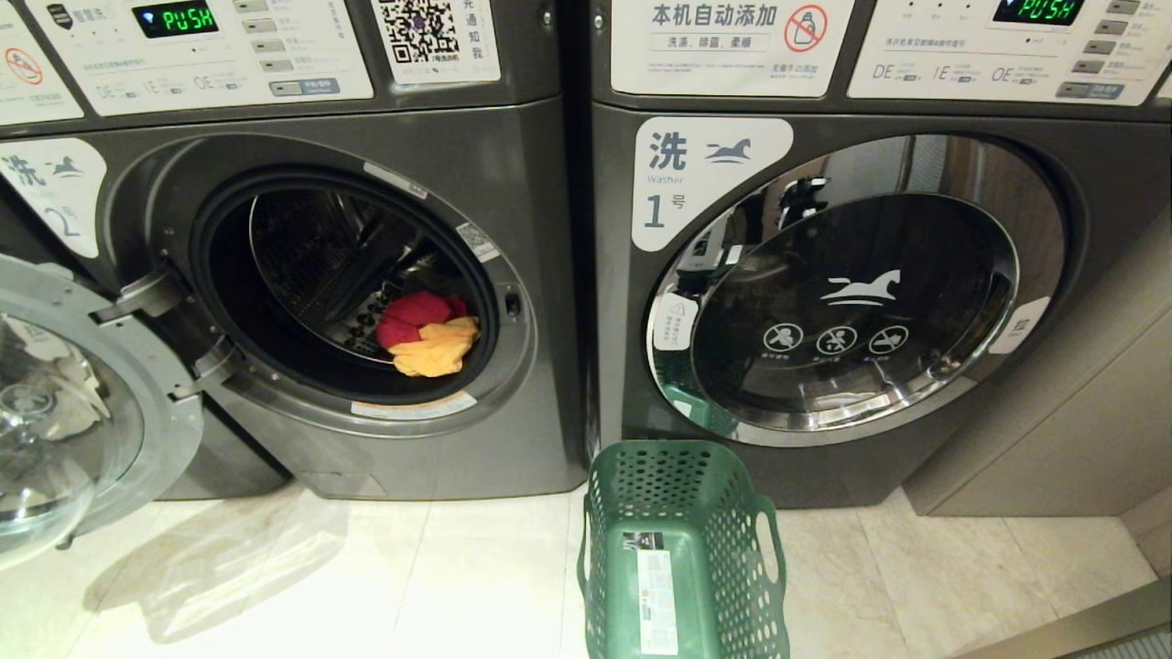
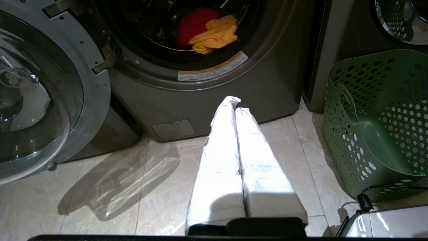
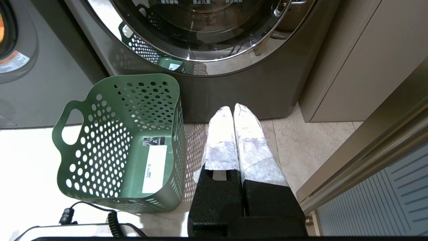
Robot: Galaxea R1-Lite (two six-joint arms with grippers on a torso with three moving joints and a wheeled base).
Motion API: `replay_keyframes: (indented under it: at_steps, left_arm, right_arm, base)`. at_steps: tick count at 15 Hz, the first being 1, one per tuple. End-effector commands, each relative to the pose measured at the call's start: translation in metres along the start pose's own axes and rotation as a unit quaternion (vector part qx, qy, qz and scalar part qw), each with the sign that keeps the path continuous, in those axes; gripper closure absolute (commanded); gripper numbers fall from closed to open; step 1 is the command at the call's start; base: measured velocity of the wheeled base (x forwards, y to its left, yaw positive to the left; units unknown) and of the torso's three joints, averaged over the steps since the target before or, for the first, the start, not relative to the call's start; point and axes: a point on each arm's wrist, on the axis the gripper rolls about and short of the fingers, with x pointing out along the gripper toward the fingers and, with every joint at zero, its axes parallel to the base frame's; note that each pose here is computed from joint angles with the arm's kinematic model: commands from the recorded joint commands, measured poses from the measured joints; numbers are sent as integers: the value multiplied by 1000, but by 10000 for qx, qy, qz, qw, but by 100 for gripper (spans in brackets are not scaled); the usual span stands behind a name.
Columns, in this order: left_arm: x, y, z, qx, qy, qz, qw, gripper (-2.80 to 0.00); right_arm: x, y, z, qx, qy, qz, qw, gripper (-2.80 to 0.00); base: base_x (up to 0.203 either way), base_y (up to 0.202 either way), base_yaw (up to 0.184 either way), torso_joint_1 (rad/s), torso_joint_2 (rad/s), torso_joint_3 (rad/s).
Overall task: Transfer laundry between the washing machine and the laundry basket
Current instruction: Open the lid of the washing machine
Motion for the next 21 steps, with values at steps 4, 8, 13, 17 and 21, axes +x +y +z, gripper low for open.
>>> replay_keyframes:
  at_steps: [4, 8, 13, 17, 21]
  left_arm:
    - [0, 0, 0, 3, 14, -12, 10000, 0]
    - [0, 0, 0, -282, 10, 17, 9996, 0]
    - [0, 0, -4, -1275, 214, 115, 9915, 0]
    - [0, 0, -4, -1275, 214, 115, 9915, 0]
    - [0, 0, -4, -1275, 214, 115, 9915, 0]
  right_arm:
    - [0, 0, 0, -21, 6, 7, 10000, 0]
    - [0, 0, 0, -30, 7, 13, 10000, 0]
    - [0, 0, 0, -158, 11, 48, 9999, 0]
    - [0, 0, 0, -243, 8, 69, 9997, 0]
    - [0, 0, 0, -243, 14, 68, 9997, 0]
  base:
    - [0, 0, 0, 0, 0, 0]
    - [0, 0, 0, 0, 0, 0]
    - [0, 0, 0, 0, 0, 0]
    - [0, 0, 0, 0, 0, 0]
    - [0, 0, 0, 0, 0, 0]
